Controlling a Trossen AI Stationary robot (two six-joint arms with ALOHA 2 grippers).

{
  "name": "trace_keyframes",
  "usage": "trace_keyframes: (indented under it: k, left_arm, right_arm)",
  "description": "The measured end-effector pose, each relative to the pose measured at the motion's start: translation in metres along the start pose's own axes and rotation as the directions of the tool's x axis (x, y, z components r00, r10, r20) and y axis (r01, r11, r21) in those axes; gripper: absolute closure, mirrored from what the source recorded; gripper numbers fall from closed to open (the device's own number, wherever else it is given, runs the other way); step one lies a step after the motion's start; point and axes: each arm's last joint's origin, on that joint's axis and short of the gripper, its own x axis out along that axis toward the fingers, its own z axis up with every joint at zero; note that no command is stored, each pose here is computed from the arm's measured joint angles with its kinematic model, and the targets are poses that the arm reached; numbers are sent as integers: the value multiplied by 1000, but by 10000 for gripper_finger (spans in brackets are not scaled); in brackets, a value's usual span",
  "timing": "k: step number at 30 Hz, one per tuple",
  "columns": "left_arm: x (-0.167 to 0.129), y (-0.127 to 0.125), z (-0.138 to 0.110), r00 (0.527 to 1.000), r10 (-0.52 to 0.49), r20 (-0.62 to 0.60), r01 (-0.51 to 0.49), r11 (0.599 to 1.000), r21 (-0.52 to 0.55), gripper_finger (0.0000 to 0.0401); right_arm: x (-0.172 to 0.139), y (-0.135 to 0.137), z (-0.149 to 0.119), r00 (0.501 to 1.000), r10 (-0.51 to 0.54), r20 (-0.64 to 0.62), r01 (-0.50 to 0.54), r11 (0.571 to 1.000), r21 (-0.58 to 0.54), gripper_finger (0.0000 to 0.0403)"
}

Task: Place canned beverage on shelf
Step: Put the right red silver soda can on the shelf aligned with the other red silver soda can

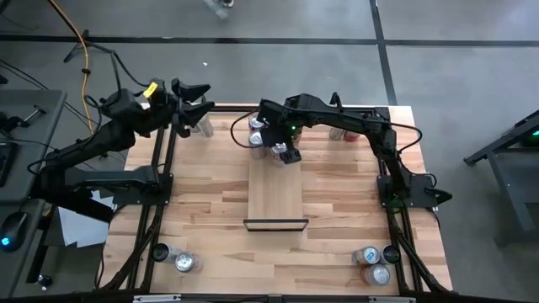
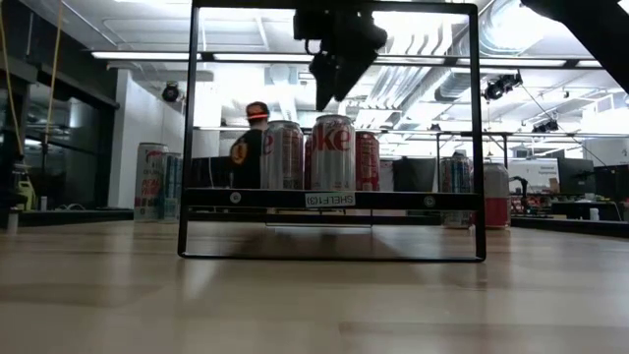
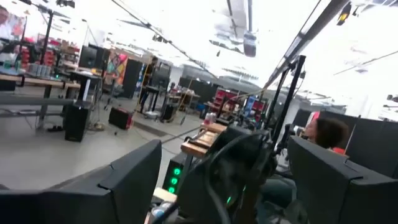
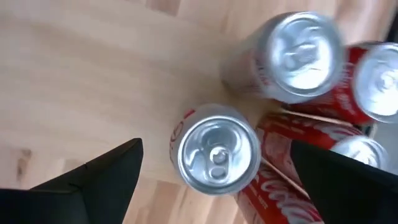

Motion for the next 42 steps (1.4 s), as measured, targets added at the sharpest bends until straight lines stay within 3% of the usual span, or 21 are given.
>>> trace_keyframes:
  k: [4,19,28,32,35,39,42]
  left_arm:
    - [-1,0,1,1000,-1,3,1,1000,0,103]
    - [-1,1,-2,1000,9,-29,-9,1000,-2,103]
    - [-1,1,-2,1000,8,-29,-8,1000,-2,103]
    - [-1,1,-2,1000,9,-29,-9,1000,-2,103]
    - [-1,1,-2,1000,8,-30,-8,1000,-2,103]
    - [-1,1,-2,1000,9,-29,-9,1000,-2,103]
    - [-1,1,-2,1000,9,-29,-9,1000,-2,103]
  right_arm:
    - [13,1,-4,999,0,-52,-4,997,-80,9]
    - [40,1,-4,996,-53,-76,43,991,-123,11]
    - [40,3,-4,995,-52,-84,44,995,-90,91]
    - [40,3,-4,995,-56,-82,56,998,6,120]
    - [40,2,-3,995,-67,-78,78,985,156,123]
    - [39,1,-4,991,-89,-98,120,918,378,123]
    - [38,1,-5,985,-121,-122,165,862,480,123]
